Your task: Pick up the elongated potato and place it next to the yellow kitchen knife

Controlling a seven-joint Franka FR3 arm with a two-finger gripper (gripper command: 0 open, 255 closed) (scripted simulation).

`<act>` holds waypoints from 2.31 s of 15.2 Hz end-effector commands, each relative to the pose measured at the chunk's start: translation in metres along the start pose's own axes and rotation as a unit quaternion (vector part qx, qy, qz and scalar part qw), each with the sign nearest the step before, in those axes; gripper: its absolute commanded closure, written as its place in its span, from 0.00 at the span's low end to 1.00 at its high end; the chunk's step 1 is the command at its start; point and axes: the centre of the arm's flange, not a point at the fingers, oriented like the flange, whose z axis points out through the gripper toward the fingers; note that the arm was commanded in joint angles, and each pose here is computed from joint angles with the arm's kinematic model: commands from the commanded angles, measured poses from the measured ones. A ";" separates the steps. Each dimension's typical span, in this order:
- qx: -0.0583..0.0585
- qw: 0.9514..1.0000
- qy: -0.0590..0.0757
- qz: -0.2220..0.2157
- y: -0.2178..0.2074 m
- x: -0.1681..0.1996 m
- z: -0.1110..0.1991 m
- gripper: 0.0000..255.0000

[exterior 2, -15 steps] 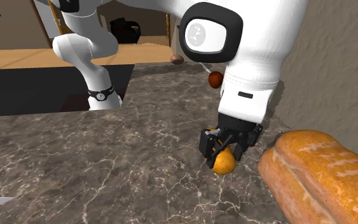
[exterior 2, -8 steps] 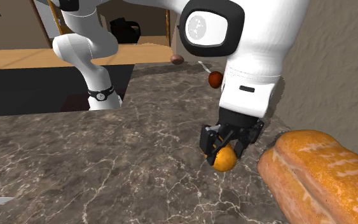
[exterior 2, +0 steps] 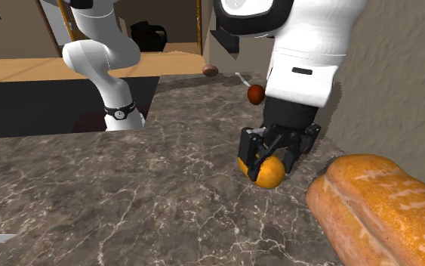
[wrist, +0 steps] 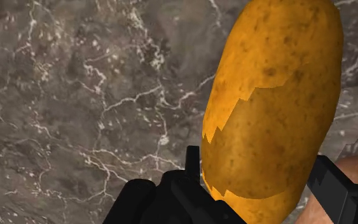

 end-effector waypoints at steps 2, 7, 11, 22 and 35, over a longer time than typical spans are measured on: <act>0.000 1.000 0.000 0.000 0.002 0.000 -0.016 1.00; 0.000 1.000 0.000 0.000 0.004 0.001 -0.042 1.00; 0.000 1.000 0.000 0.000 0.006 0.001 -0.063 1.00; 0.000 1.000 0.000 0.000 0.076 -0.039 -0.081 1.00; 0.000 1.000 0.000 0.000 0.223 -0.127 -0.070 1.00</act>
